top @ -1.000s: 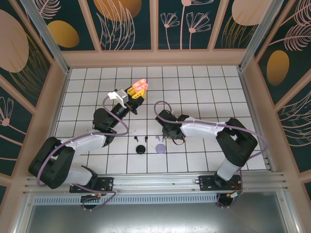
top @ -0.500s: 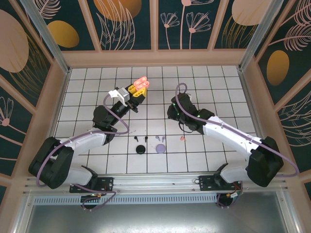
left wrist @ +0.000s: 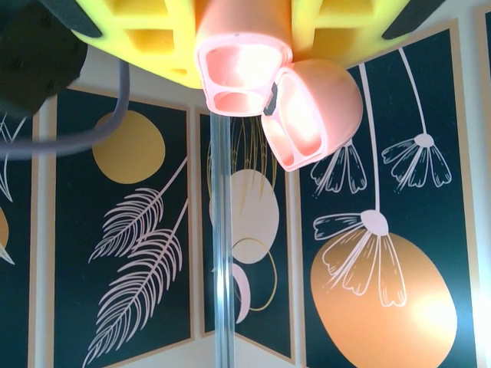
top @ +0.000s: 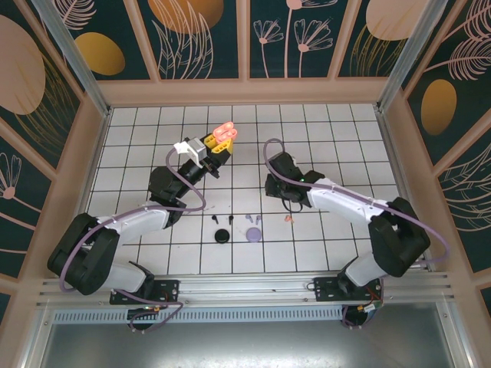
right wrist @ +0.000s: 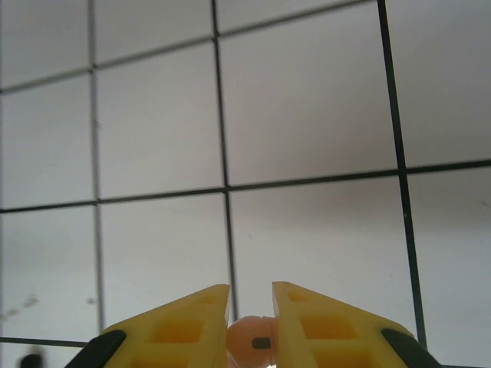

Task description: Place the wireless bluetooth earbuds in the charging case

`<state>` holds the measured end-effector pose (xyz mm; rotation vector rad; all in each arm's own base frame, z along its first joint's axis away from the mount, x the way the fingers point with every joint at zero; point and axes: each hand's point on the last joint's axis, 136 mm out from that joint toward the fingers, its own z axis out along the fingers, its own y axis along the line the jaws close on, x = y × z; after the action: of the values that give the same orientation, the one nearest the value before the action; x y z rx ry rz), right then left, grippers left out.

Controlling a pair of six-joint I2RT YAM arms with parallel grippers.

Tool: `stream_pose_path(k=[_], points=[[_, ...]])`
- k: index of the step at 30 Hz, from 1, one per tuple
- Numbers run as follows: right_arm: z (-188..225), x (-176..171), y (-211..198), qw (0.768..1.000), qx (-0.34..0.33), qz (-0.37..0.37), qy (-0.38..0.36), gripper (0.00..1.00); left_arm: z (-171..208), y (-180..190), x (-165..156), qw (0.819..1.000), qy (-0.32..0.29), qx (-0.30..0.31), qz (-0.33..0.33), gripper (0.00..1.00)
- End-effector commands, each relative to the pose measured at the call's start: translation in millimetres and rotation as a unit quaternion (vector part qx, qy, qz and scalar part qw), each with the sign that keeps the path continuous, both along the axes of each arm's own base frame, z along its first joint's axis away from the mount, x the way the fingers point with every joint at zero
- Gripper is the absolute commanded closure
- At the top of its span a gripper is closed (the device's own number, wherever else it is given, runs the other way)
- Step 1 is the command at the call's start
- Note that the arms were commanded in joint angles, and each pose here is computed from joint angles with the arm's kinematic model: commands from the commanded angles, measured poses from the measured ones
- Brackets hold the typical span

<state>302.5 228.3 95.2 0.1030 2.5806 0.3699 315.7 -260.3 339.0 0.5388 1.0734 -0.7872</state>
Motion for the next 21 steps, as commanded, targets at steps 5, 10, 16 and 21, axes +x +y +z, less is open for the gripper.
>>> stream_pose_path(k=[5,10,16,21], points=[[-53.3,-23.2,-5.7,0.995,-0.078,0.035,0.06,0.8,18.1,0.8,-3.1,1.0,-0.018,-0.023,-0.001,1.0],[-76.3,-31.6,-5.2,0.989,-0.109,0.05,0.087,0.8,19.1,1.9,-4.8,0.999,-0.02,-0.025,-0.002,1.0],[-89.7,-37.5,-5.4,0.983,-0.14,0.058,0.106,0.79,20.5,3.1,-7.1,0.999,-0.022,-0.028,-0.003,1.0],[-89.0,-40.2,-5.4,0.981,-0.145,0.052,0.114,0.7,21.2,4.4,-9.2,0.999,-0.023,-0.032,-0.004,1.0]])
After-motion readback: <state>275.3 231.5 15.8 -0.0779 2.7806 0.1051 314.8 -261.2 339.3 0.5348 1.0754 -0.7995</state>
